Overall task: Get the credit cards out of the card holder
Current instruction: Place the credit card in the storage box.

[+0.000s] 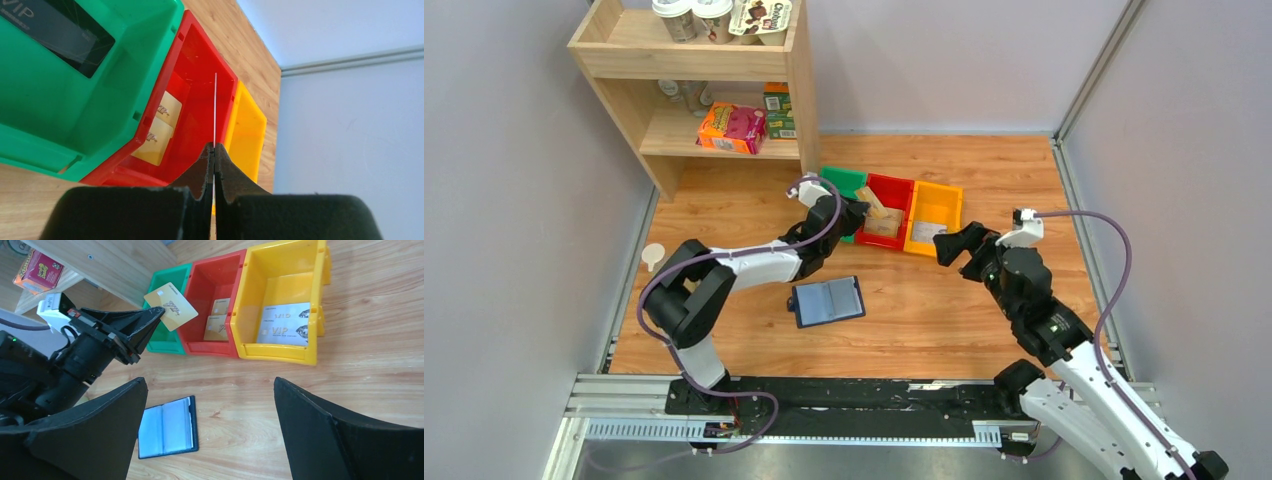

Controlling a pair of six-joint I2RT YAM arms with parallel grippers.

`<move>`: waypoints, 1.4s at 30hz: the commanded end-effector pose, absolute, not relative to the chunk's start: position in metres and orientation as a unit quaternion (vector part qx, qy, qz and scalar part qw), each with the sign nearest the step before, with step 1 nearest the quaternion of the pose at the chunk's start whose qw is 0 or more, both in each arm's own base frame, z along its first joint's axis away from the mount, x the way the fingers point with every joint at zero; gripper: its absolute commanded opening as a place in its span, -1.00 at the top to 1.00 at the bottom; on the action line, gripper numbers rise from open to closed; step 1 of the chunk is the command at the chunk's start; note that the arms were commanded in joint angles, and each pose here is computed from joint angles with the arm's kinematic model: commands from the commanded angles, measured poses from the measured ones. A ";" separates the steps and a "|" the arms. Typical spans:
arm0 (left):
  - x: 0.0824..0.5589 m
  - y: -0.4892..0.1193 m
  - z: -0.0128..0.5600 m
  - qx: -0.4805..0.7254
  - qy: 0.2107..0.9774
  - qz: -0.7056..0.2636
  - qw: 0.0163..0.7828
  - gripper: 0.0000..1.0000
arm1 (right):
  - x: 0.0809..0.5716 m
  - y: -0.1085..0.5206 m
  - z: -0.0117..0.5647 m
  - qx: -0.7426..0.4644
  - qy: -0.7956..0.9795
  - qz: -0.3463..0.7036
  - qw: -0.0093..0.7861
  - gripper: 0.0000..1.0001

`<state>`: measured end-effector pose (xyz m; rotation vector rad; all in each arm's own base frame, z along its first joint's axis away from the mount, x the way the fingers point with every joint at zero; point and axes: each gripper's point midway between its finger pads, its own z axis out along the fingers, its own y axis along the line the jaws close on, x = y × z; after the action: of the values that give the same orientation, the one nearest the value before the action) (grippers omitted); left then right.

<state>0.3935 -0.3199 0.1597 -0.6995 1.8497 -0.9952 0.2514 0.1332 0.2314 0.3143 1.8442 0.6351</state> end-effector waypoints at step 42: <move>0.436 -0.379 0.112 -0.503 0.698 -0.378 0.342 0.29 | 0.244 0.076 0.251 0.134 0.761 0.160 0.615 -1.00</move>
<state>0.4426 -0.3788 0.0881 -1.2965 1.8388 -0.9202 0.2420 0.0796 0.2319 0.3033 1.8007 0.3653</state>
